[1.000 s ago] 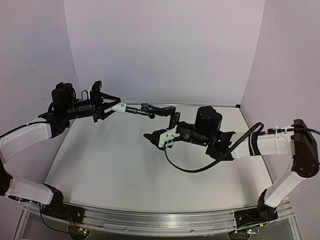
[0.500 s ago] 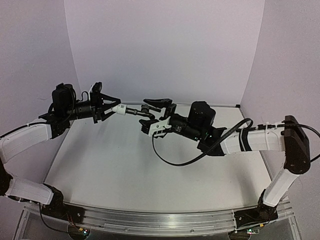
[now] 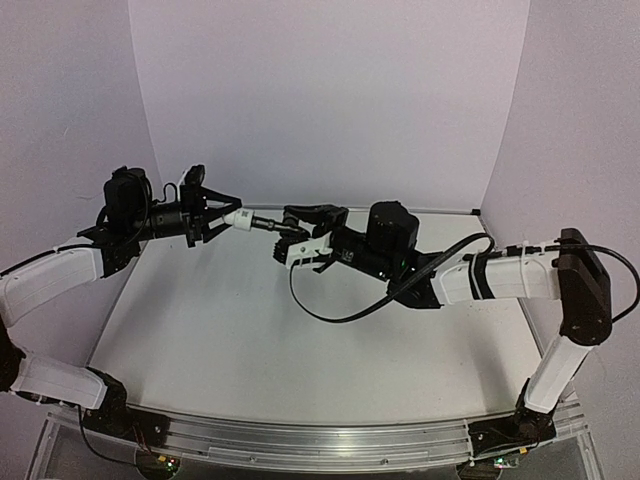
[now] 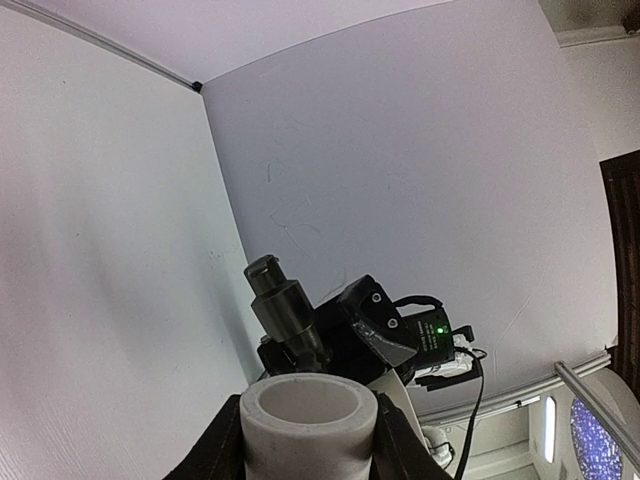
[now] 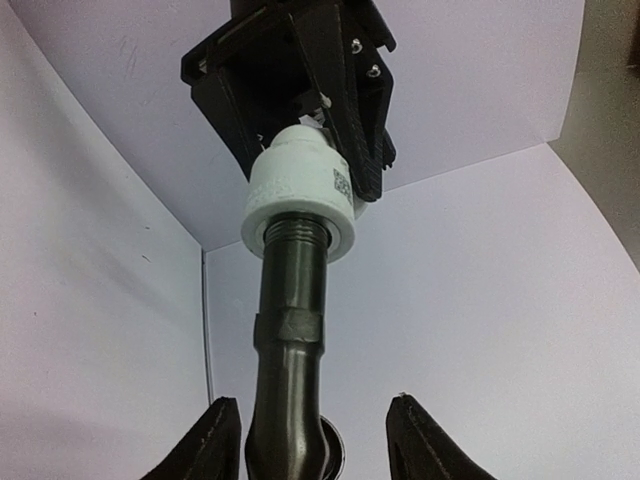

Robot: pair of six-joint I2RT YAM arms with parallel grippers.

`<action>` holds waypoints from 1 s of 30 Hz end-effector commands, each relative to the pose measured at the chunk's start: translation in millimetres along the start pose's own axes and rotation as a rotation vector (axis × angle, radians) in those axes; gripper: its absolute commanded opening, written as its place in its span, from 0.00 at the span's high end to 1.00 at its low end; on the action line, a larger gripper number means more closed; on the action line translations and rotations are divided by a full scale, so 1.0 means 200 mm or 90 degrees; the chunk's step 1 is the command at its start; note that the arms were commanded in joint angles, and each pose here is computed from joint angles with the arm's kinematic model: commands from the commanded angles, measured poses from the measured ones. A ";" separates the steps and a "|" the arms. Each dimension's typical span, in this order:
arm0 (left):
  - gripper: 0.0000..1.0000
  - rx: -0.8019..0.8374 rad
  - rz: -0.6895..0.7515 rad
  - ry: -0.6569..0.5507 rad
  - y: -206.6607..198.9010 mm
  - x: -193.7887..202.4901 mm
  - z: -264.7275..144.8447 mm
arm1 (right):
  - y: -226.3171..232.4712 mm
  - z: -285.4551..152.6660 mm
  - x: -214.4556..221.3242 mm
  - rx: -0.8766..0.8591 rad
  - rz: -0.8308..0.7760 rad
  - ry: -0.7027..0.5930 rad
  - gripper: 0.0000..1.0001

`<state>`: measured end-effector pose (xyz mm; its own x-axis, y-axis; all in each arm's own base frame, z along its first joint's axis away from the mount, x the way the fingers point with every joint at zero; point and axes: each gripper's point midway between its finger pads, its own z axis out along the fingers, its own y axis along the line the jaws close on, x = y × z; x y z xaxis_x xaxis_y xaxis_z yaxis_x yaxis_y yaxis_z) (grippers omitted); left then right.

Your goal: Install the water faucets

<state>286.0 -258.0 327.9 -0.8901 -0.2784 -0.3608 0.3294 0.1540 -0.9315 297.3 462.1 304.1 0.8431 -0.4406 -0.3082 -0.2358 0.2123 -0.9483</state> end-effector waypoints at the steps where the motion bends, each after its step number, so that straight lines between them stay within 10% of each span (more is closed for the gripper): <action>1: 1.00 0.068 0.089 -0.016 -0.22 -0.03 -0.05 | -0.13 0.02 -0.04 0.033 0.072 -0.015 0.59; 14: 1.00 0.050 0.115 -0.016 -0.20 -0.04 -0.04 | -0.11 -0.04 -0.24 -0.154 0.415 -0.078 0.99; 30: 1.00 0.042 0.168 -0.027 -0.23 -0.06 -0.04 | -0.45 -0.12 -0.18 -0.397 1.229 -0.112 1.00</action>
<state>277.2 -261.5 346.4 -0.8425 -0.2371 -0.4838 0.4599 0.1514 -0.8750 272.2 457.0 317.5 -0.3437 -0.0758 -0.9360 -0.9347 0.1238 0.3332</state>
